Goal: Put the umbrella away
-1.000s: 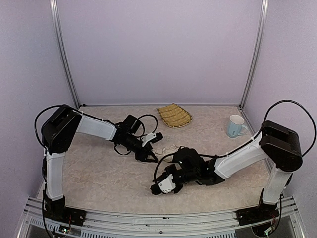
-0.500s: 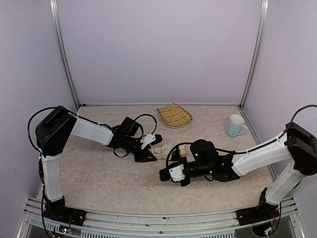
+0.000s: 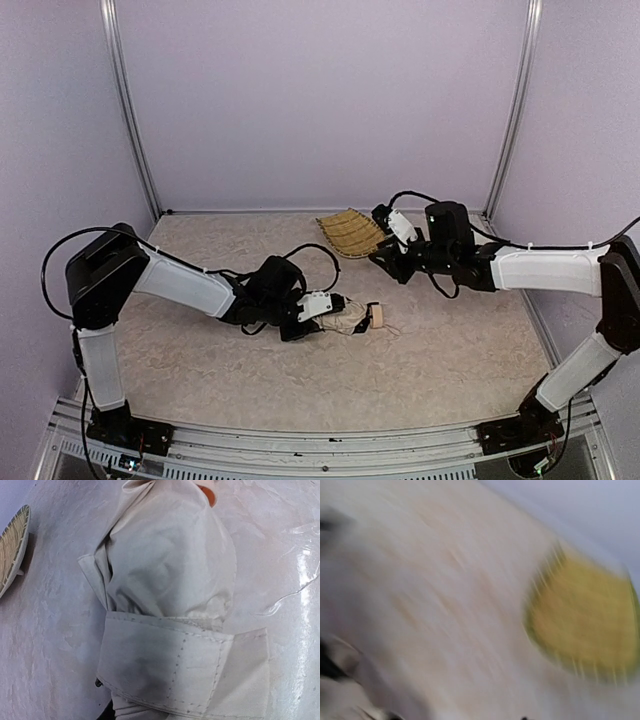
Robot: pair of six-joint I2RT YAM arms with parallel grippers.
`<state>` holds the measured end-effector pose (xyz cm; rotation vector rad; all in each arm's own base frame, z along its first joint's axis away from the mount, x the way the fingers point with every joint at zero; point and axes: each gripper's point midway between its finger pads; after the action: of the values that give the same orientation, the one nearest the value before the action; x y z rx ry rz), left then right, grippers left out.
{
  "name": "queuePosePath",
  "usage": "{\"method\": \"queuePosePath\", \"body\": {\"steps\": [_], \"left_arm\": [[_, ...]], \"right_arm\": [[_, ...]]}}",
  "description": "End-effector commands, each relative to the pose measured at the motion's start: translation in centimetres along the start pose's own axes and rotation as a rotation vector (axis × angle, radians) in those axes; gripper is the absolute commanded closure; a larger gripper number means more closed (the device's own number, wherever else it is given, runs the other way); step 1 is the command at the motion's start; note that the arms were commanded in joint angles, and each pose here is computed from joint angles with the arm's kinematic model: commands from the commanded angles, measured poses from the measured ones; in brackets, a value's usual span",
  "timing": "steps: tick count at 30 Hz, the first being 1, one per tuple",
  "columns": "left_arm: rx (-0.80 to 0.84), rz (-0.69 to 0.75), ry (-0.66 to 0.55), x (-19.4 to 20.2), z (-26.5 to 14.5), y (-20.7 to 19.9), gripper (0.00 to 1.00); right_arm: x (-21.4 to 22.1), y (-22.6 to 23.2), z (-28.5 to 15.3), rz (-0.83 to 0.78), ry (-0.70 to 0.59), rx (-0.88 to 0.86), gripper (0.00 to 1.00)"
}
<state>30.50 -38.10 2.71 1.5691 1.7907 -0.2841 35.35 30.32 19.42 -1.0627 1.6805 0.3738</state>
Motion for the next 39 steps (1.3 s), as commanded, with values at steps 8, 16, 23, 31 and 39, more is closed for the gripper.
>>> {"method": "queuePosePath", "body": {"steps": [8, 16, 23, 31, 39], "left_arm": [[-0.083, 0.042, 0.141, 3.0, 1.4, 0.1, 1.0], [-0.068, 0.019, 0.09, 1.5, 1.1, 0.1, 1.0], [-0.057, 0.032, 0.044, -0.1, 1.2, 0.0, 1.0], [-0.026, 0.128, 0.028, 0.2, 0.8, -1.2, 0.8], [-0.111, 0.185, -0.03, -1.7, -1.0, 0.1, 0.02]], "right_arm": [[16.9, -3.3, -3.2, 0.262, 0.634, 0.373, 0.69], [14.0, 9.2, 6.7, 0.264, 0.54, -0.087, 0.86], [3.2, 12.9, 8.3, 0.275, 0.259, -0.257, 0.91], [7.6, 4.1, 3.4, 0.385, 0.317, -0.05, 0.87], [8.3, -1.0, -0.6, 0.278, 0.376, 0.117, 0.8]]}}
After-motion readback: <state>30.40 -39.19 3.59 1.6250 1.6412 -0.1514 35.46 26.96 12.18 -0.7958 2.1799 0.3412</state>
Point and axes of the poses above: each gripper's point midway between its finger pads, its own z axis out along the fingers, its own y axis along the line the jaws close on, x = y × z, and after that the axes turned 6 degrees about -z, right-handed
